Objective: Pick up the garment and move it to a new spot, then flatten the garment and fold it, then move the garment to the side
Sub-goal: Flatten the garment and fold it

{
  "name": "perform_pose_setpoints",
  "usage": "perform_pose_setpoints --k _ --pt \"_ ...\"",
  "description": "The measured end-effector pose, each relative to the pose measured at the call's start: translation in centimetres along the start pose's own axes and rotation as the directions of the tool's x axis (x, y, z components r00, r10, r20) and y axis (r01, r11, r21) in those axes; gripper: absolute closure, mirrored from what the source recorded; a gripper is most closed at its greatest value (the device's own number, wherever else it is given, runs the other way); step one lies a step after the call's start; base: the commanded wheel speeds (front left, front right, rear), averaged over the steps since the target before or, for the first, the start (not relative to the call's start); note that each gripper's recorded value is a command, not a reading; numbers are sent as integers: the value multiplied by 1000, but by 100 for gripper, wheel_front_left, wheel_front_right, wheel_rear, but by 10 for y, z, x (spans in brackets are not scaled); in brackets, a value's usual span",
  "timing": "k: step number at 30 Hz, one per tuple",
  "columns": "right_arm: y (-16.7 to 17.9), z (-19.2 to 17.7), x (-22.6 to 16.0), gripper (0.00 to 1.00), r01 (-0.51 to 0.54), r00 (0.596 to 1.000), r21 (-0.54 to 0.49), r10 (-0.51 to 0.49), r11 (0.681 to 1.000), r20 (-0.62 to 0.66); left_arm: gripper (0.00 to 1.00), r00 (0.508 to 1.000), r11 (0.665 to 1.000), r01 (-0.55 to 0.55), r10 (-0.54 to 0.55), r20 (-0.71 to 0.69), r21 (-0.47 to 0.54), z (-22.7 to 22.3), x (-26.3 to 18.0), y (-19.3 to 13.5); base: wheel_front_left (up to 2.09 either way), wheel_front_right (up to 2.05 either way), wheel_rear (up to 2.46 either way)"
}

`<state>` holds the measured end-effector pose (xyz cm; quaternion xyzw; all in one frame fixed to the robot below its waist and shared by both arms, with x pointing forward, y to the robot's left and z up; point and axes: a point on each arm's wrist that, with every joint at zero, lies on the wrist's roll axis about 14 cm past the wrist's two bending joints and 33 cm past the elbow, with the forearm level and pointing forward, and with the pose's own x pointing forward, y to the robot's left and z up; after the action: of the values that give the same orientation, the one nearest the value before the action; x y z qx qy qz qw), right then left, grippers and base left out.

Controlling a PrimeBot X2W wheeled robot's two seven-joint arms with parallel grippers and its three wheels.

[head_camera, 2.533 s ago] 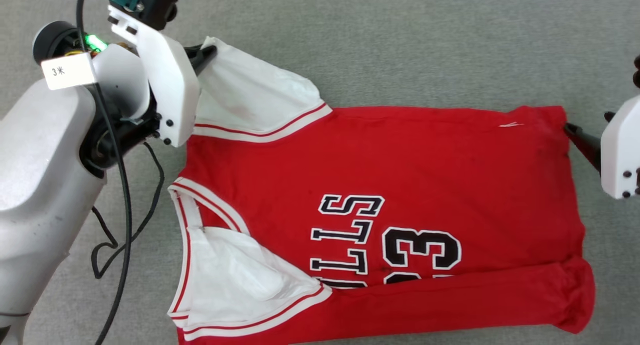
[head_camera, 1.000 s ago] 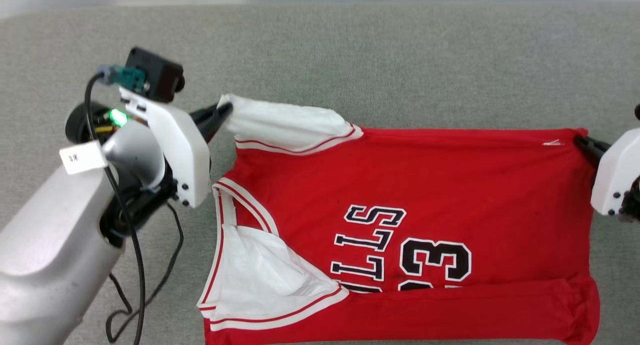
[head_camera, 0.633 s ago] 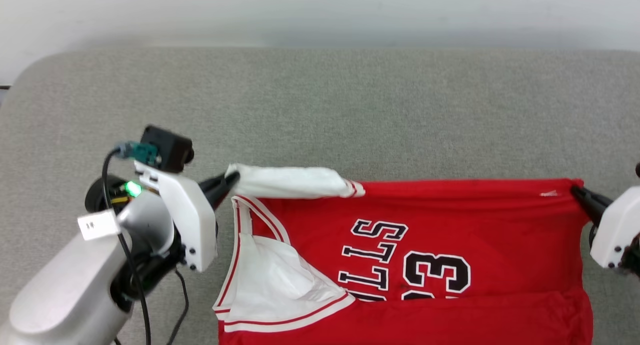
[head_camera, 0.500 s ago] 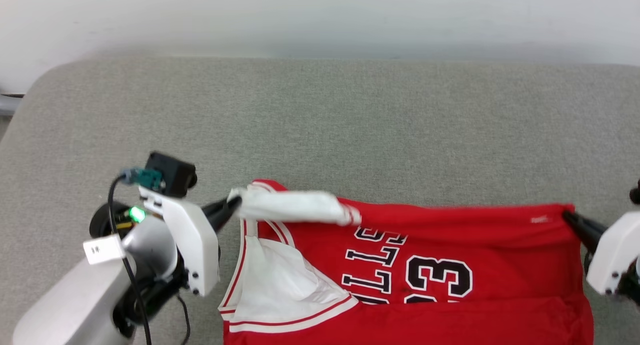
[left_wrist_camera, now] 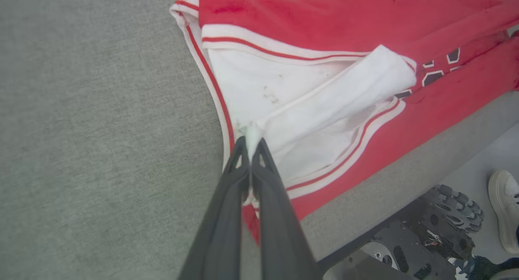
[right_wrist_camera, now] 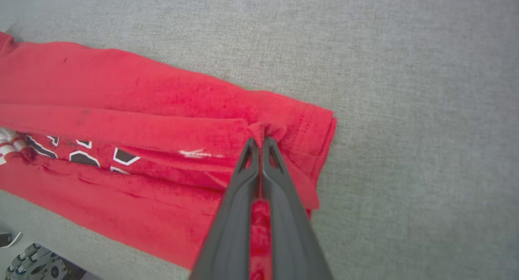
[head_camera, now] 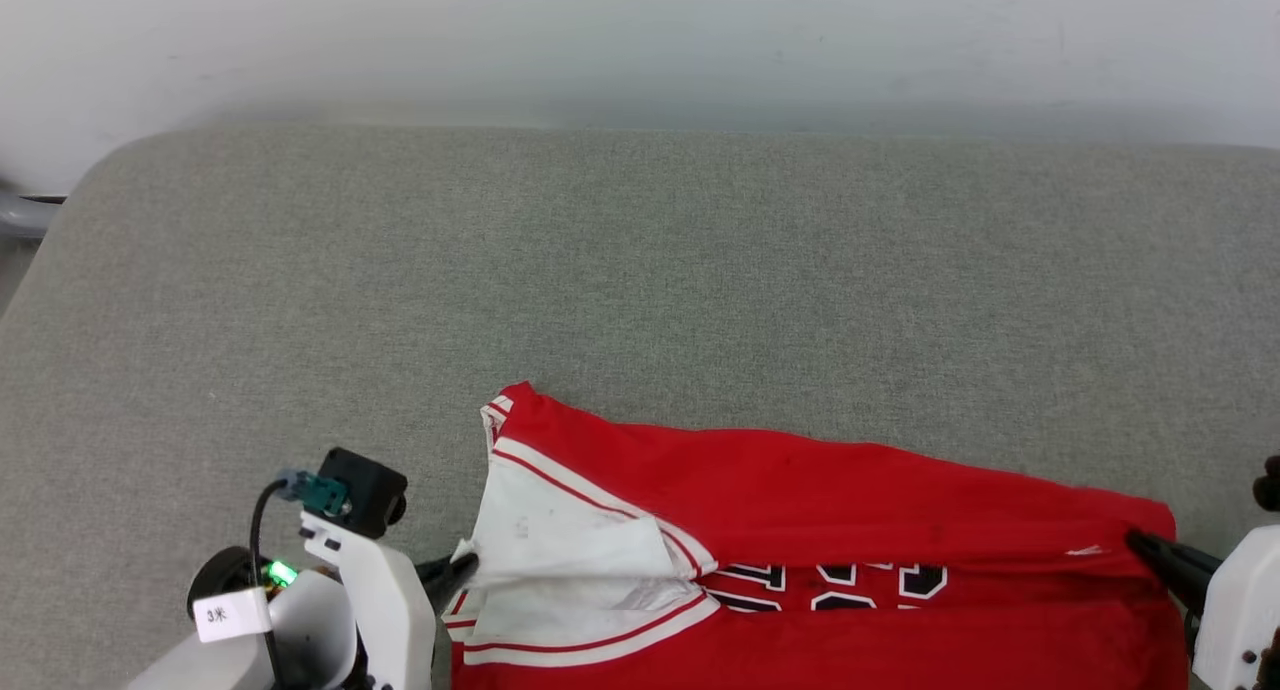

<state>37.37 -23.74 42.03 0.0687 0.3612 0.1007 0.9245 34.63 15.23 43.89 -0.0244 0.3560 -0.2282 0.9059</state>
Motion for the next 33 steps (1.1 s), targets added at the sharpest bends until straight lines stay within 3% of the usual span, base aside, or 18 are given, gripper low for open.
perform_pose_setpoints --k 15,16,17,18,26,33 --pt "0 -42 -3 100 -7 994 -134 -8 991 -108 100 990 999 23 -26 -136 -27 -51 21 -11 0 0 0" --pt "-1 -45 -3 53 -5 994 -132 -10 991 -113 83 990 999 23 -26 -137 -25 -52 22 -12 0 0 0" --pt "-2 -46 -3 0 -2 993 -130 -13 992 -113 53 990 999 26 -29 -138 -20 -54 23 -12 0 0 0" --pt "-2 -46 -2 0 0 994 -127 -14 992 -109 0 990 999 28 -30 -137 -15 -54 24 -13 0 0 0" --pt "0 -33 -9 0 -6 998 -99 0 995 -61 0 998 999 24 -25 -57 -27 -43 23 -16 0 0 0" --pt "-5 -2 -32 0 10 999 -46 -8 999 43 0 976 999 -15 24 217 -43 9 12 -14 0 0 0"
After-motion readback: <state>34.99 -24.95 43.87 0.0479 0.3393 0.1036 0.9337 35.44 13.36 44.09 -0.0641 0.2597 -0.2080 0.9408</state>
